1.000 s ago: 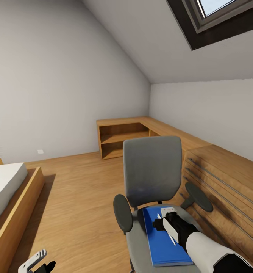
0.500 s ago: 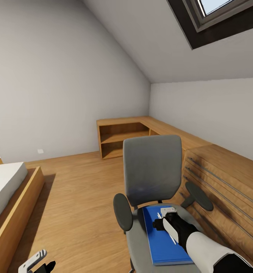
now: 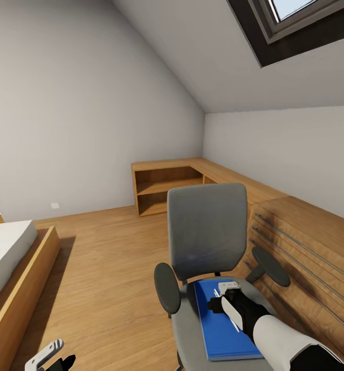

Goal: In the bedroom, organize the workspace by keeping the computer under the desk, ensuring the monitor is on the desk, placing the keyboard on the desk next to the monitor, placing the mouse on the desk next to the keyboard, moving the folder from the swivel chair onto the desk next to the mouse, stacking the notebook on top of the folder with the pen on top of the notebook, and positioning the swivel chair next to the desk.

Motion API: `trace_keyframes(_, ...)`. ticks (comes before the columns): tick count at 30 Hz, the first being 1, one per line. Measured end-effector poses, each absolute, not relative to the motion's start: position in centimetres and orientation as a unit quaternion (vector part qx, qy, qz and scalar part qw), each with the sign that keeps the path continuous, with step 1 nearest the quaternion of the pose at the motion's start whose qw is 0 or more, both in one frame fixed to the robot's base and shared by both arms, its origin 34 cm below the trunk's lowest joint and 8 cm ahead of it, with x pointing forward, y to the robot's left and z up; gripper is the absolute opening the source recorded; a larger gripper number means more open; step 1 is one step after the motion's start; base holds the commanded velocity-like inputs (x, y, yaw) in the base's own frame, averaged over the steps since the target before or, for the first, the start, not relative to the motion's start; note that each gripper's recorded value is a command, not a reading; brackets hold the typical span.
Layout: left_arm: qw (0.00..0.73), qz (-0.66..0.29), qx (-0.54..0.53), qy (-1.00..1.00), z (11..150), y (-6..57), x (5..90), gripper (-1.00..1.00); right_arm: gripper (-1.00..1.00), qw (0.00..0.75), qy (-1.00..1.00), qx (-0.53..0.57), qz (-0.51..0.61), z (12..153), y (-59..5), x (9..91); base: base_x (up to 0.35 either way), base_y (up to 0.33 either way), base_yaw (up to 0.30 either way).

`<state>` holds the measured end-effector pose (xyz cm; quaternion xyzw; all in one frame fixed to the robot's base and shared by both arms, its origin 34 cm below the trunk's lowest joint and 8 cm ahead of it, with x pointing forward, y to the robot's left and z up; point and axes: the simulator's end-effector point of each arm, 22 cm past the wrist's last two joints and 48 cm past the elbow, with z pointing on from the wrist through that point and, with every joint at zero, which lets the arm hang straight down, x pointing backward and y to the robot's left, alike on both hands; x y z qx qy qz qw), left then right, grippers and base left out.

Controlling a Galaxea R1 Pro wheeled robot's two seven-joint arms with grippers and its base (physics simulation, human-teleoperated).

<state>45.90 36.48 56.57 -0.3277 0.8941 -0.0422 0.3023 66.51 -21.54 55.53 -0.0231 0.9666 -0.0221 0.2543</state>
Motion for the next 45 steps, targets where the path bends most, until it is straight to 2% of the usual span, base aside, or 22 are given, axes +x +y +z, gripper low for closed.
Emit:
trace_keyframes(40, 0.303, -0.042, -0.328, 0.894, 55.80, 36.48, 45.78, 1.00, 1.00, 0.259, 0.965, -0.027, -0.025, 55.10, -21.49, 66.72, 0.000, 0.000, 0.000)
trace_keyframes(41, 0.303, -0.042, -0.328, 0.894, 55.80, 36.48, 45.78, 1.00, -1.00, 0.259, 0.965, -0.028, -0.025, 55.10, -21.49, 66.72, 0.000, 0.000, 0.000)
trace_keyframes(45, 0.302, -0.042, -0.328, 0.894, 55.79, 36.47, 45.78, 1.00, -1.00, 0.258, 0.966, -0.022, -0.019, 55.02, -21.26, 66.66, 0.000, 0.000, 0.000)
